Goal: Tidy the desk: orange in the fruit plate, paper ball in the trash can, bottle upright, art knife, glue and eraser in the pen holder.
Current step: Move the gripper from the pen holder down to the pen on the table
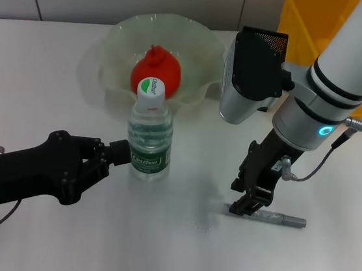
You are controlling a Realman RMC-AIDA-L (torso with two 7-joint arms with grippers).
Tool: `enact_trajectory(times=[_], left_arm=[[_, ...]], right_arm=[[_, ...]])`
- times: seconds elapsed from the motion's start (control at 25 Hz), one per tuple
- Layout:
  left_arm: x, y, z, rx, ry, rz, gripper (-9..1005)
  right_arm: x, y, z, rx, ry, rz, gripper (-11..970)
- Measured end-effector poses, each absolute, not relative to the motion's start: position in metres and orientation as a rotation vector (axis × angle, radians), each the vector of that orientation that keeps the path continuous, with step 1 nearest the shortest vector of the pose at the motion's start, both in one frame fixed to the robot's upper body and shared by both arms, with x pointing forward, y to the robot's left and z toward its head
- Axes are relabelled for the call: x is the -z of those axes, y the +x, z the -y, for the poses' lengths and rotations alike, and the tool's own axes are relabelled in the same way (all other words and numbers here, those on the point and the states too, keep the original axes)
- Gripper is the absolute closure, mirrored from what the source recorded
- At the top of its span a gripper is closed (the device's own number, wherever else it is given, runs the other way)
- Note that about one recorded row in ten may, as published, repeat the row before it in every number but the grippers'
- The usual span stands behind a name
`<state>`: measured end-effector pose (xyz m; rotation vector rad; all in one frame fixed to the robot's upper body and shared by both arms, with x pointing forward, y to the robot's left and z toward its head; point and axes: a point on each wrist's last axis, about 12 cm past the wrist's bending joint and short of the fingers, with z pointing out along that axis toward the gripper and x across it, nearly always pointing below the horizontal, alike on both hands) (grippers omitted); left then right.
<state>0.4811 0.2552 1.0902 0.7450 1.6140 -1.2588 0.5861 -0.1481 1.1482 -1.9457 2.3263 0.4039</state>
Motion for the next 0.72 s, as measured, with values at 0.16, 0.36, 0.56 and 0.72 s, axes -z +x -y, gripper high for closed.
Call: enact_trajectory(times=[0.16, 0.36, 0.56, 0.72], left_arm=[[-1.09, 0.481, -0.255, 1.259, 0.744, -1.614, 995], [-1.09, 0.481, -0.255, 1.258, 0.742, -1.616, 995], [-1.089, 0.481, -0.256, 1.255, 0.739, -1.619, 995], [-1.089, 0.481, -0.256, 1.257, 0.739, -1.619, 995]], right_arm=[[-1.146, 0.586, 0.148, -0.413, -1.949, -2.33, 534], [-1.141, 0.585, 0.148, -0.42, -1.963, -2.344, 535], [-1.139, 0.585, 0.149, -0.417, -1.958, -2.343, 536], [-1.136, 0.585, 0.15, -0.422, -1.956, -2.353, 537]])
